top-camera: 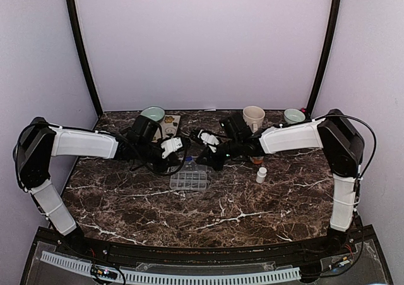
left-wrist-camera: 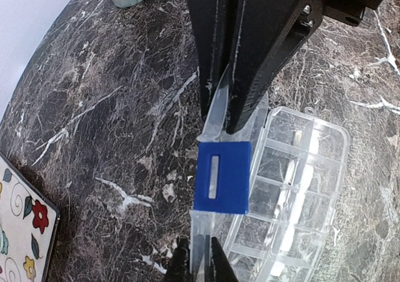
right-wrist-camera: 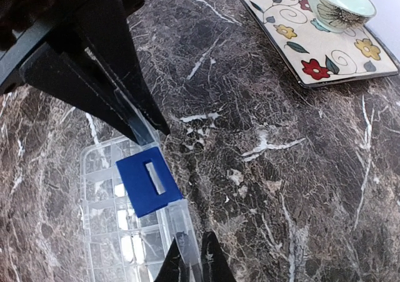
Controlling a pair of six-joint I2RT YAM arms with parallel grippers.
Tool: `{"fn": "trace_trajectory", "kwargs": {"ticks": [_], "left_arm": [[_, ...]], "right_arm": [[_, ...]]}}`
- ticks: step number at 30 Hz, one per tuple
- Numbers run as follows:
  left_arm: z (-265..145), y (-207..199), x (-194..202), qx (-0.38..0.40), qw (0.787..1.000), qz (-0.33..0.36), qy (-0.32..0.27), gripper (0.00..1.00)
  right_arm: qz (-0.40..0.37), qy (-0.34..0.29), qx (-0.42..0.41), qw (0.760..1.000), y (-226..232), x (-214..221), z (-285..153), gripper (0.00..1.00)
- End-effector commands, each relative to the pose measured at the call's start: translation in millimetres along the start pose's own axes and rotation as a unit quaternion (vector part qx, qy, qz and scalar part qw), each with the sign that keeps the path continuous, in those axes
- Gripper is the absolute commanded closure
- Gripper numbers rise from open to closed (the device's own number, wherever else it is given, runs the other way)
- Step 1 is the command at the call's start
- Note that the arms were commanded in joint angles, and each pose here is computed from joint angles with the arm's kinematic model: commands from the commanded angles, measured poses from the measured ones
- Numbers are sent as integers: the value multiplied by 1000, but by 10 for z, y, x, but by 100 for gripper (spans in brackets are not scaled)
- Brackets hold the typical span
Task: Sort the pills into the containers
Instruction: Pass from the left arm to the right
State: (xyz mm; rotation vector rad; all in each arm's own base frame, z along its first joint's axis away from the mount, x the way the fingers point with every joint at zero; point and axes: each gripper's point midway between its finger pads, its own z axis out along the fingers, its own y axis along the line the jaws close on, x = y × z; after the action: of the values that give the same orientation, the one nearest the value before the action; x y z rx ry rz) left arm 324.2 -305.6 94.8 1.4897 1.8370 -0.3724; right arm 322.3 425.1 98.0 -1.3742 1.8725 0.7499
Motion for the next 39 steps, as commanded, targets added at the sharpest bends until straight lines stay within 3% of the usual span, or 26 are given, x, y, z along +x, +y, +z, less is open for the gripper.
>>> {"fn": "trace_trajectory", "kwargs": {"ticks": [1,7,13,17,21,25,39], "left_arm": [[-51,33,-172,-5,1000,-2,-23,95],[-37,179,-127,-38,999,-35,-4,83],[-96,281,-114,-62,996,-60,-2,51],[-177,414,-91,-100,992,-72,-3,44],[-312,707,24,-201,975,-90,6,40],[-422,837,39,-249,962,-113,-2,40],[-340,746,95,-234,957,-168,-16,40]], "right_arm": [[10,-18,6,1000,-70,-79,17,99],[18,-23,11,1000,-93,-92,10,100],[24,-30,32,999,-153,-99,-17,100],[32,-32,57,997,-234,-97,-26,100],[42,-32,92,994,-370,-104,-18,100],[56,-25,130,990,-543,-114,11,100],[111,6,199,974,-814,141,70,100]]}}
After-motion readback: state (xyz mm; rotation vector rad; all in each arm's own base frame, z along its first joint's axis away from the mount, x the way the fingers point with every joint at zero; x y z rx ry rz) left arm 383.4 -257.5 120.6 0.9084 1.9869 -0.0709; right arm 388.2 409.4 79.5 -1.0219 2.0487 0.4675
